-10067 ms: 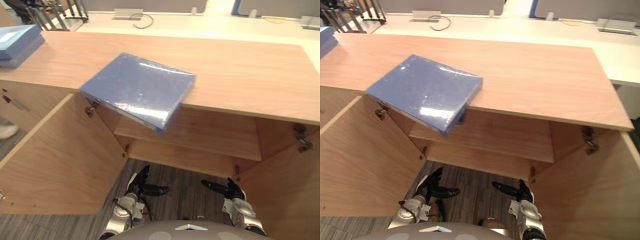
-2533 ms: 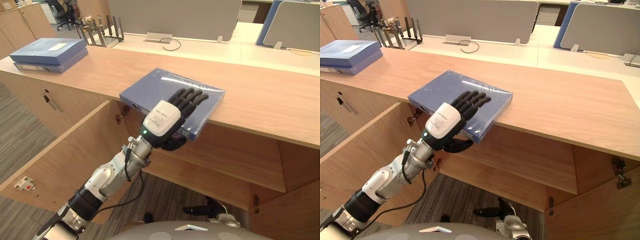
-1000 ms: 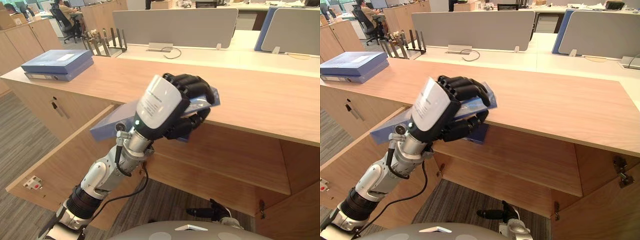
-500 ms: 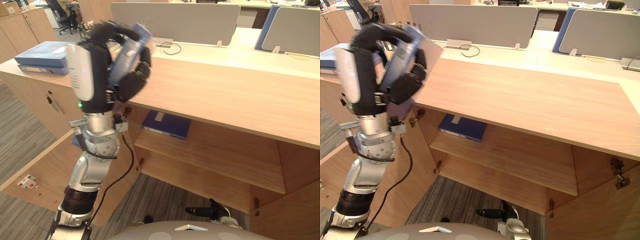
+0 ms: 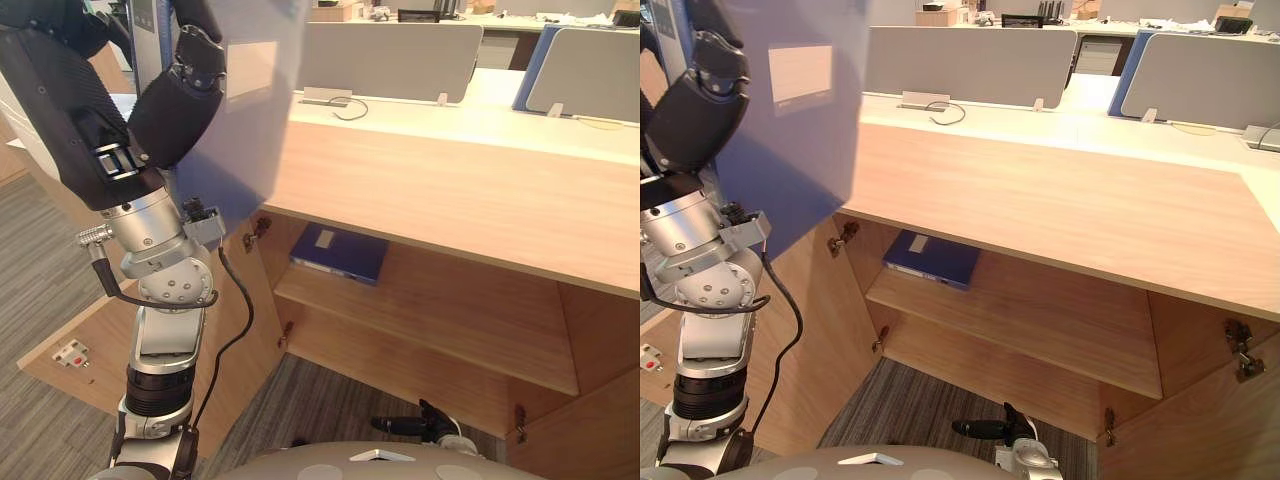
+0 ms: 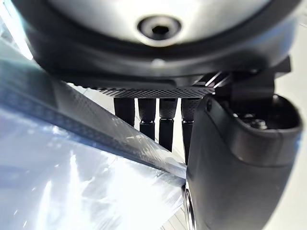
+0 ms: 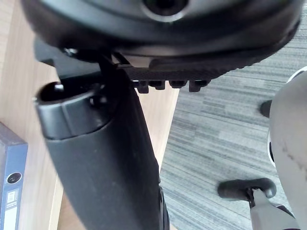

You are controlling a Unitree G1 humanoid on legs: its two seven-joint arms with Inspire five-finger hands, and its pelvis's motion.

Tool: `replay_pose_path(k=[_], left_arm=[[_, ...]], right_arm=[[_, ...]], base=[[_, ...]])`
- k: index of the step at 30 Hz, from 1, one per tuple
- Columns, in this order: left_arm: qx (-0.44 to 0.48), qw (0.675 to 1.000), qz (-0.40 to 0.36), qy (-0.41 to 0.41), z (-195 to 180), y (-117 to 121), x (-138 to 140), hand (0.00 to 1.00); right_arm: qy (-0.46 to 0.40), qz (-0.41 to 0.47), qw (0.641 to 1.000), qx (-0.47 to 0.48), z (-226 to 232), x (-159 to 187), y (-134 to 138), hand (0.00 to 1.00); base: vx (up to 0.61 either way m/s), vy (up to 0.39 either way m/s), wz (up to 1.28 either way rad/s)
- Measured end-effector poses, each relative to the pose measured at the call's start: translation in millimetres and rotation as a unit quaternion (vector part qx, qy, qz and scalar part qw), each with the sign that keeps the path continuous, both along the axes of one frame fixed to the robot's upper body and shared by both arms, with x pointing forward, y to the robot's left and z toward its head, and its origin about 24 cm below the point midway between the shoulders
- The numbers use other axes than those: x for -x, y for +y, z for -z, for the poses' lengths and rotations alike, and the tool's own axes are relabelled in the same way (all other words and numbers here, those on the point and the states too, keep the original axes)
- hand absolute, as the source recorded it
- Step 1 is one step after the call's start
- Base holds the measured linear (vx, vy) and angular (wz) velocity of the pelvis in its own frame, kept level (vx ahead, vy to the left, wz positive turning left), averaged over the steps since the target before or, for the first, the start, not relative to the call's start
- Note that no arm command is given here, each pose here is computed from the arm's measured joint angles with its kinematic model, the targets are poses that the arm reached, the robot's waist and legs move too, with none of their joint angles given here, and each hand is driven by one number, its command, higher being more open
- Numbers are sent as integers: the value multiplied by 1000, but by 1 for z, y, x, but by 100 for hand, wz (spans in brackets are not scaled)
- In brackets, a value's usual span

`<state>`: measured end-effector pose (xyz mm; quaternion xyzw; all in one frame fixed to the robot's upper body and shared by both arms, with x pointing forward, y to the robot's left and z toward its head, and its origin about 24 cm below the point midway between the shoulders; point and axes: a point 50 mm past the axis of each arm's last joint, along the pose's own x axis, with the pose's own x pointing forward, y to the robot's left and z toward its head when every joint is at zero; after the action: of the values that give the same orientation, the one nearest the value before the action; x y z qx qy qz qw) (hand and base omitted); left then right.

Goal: Walk over to the cabinet, pick up the folder, carry it to the office cabinet, place the folder inside the office cabinet, then close the office cabinet door

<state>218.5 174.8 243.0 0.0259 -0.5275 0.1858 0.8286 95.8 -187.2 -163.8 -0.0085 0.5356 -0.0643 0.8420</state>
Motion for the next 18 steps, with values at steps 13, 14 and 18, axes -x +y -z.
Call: replay_pose_path(k=[13, 14, 18], left_arm=[[68, 969, 230, 56, 11, 0, -19, 0], [73, 964, 247, 60, 12, 0, -21, 0], [78, 953, 286, 66, 14, 1, -23, 0]], right_arm=[[5, -6, 1000, -13, 0, -1, -1, 100], [6, -7, 1000, -13, 0, -1, -1, 100], [6, -9, 1000, -16, 0, -1, -3, 100]], base=[[-3, 0, 4], [-21, 3, 4], [0, 0, 0]])
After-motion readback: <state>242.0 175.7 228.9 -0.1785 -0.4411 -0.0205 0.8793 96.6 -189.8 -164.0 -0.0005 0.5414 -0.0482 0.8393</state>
